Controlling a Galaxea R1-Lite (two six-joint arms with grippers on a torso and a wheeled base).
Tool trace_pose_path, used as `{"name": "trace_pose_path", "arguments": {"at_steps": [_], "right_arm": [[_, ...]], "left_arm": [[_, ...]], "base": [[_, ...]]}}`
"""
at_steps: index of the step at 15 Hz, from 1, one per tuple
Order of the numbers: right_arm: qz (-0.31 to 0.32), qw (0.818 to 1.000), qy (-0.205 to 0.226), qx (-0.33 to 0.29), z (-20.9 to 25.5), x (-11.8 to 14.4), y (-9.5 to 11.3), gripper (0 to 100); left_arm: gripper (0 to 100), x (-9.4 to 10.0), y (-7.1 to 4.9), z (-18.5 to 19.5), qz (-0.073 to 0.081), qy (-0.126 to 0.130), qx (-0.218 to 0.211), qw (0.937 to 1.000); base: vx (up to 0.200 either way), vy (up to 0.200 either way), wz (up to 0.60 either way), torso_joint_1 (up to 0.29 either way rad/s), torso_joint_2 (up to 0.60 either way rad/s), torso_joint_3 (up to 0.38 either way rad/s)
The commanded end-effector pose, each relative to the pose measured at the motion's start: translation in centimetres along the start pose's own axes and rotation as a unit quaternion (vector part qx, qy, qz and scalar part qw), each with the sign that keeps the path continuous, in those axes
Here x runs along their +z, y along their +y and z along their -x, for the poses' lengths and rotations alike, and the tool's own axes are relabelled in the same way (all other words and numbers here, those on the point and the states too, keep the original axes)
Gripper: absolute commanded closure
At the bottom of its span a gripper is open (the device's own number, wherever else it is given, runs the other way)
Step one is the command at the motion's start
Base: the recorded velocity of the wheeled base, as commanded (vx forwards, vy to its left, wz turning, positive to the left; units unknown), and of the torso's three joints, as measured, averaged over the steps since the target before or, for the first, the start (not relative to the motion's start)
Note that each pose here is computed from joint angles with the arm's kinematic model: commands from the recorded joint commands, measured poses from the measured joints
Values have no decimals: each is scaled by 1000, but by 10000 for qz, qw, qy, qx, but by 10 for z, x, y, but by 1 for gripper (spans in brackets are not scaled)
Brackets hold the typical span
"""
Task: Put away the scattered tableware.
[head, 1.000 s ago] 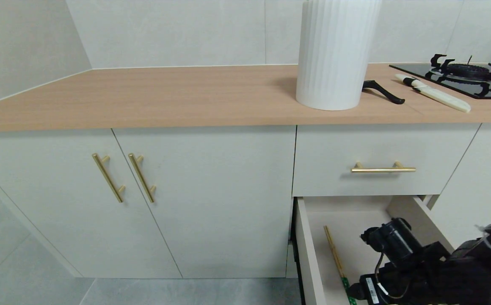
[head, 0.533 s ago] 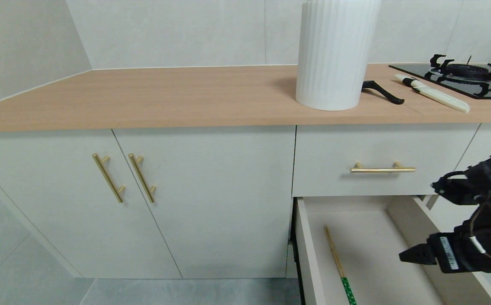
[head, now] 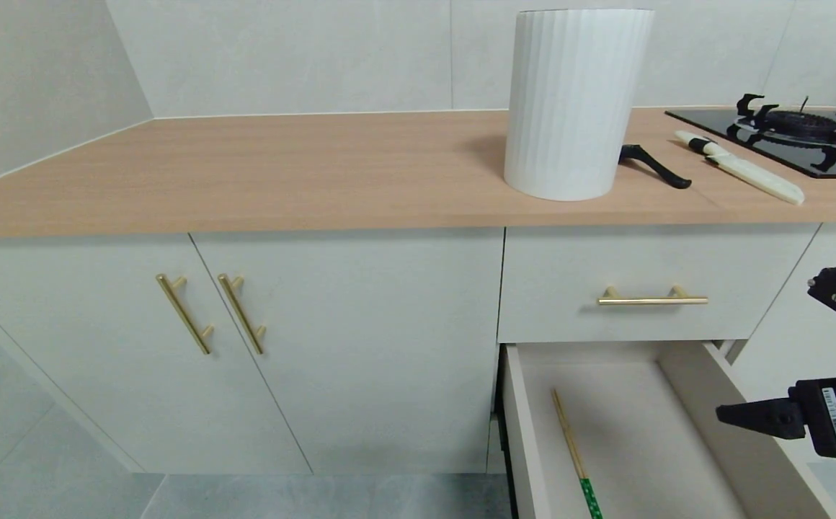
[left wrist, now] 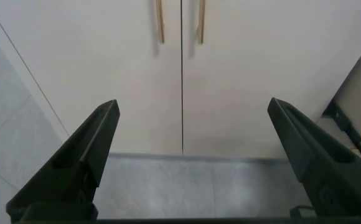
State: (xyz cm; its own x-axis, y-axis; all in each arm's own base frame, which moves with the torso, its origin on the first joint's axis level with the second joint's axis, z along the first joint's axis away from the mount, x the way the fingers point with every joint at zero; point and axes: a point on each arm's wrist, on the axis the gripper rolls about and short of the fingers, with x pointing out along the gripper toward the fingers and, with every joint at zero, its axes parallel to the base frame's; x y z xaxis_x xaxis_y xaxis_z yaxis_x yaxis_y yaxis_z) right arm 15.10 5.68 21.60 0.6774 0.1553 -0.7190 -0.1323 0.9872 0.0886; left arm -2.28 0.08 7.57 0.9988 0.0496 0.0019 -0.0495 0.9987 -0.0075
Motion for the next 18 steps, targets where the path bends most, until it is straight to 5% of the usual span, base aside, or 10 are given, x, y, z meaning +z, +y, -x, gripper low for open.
{"name": "trace_pose_path", "arguments": {"at_steps": [1,18], "right_arm": [[2,10000,-4,4,1,-1,0,0],[18,10000,70,-14,-9,-3,0,0]], "left_arm": [[0,0,0,0,1,-6,5,10000],[0,0,0,0,1,-6,5,10000]], "base": [[0,0,0,119,-520,-325],[0,0,0,181,-496,-294]]}}
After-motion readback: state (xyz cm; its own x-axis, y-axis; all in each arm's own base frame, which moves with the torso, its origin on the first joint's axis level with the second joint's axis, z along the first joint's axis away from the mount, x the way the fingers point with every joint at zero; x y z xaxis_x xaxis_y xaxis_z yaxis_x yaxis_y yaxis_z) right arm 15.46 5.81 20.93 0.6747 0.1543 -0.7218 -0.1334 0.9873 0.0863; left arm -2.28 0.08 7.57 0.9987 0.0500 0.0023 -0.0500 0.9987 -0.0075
